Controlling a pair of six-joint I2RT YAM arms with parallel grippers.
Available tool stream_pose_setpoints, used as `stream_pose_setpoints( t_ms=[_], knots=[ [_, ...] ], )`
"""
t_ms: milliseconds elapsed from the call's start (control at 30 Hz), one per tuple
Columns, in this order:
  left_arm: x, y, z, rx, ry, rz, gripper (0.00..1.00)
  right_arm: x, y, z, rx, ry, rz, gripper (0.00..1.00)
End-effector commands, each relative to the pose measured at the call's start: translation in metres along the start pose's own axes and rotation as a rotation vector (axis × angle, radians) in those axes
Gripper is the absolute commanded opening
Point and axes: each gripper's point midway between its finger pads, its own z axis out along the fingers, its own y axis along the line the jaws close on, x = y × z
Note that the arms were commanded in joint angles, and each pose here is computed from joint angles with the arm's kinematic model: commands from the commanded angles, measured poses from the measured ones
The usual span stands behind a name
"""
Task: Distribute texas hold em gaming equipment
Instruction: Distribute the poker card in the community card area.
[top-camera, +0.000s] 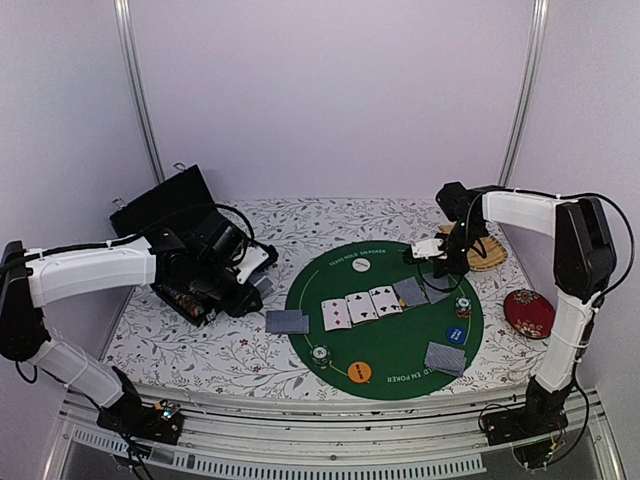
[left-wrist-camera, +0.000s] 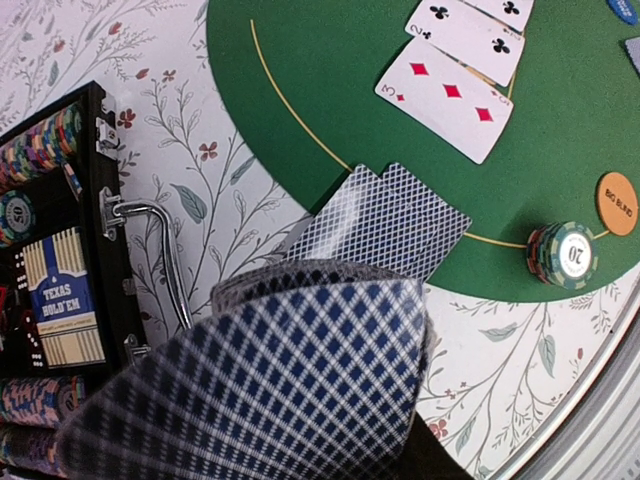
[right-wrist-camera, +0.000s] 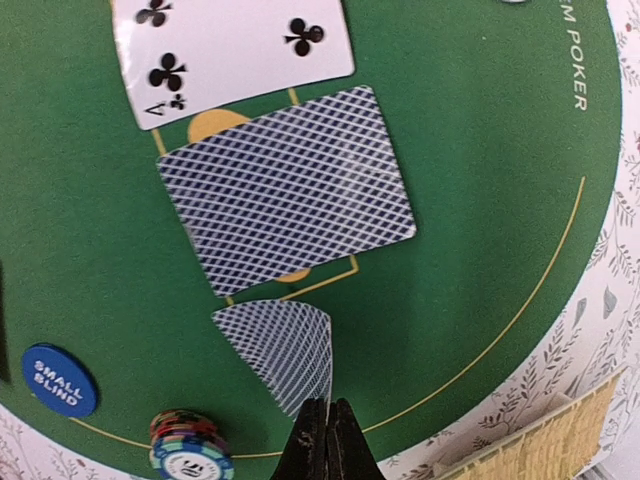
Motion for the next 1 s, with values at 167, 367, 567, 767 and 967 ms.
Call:
stream_pose_setpoints(
  t_ms=[167, 367, 567, 767, 967],
  knots=[
    [-0.007, 0.000, -0.011, -0.004, -0.033, -0.007, 0.39, 0.014, -0.043, 0.032, 0.127, 0.077, -0.038, 0.02],
    [-0.003, 0.000, -0.013, -0.007, -0.029, -0.013, 0.39, 0.011, -0.053, 0.041, 0.143, 0.063, -0.042, 0.02],
    [-0.003, 0.000, -0.012, -0.005, -0.026, -0.017, 0.39, 0.010, -0.050, 0.049, 0.113, 0.059, -0.025, 0.02],
    [-0.004, 0.000, -0.012, -0.010, -0.026, -0.009, 0.39, 0.013, -0.042, 0.055, 0.074, 0.064, 0.023, 0.02],
    [-0.004, 0.001, -0.010, -0.010, -0.026, -0.005, 0.39, 0.013, -0.043, 0.052, 0.101, 0.060, 0.027, 0.24]
  ],
)
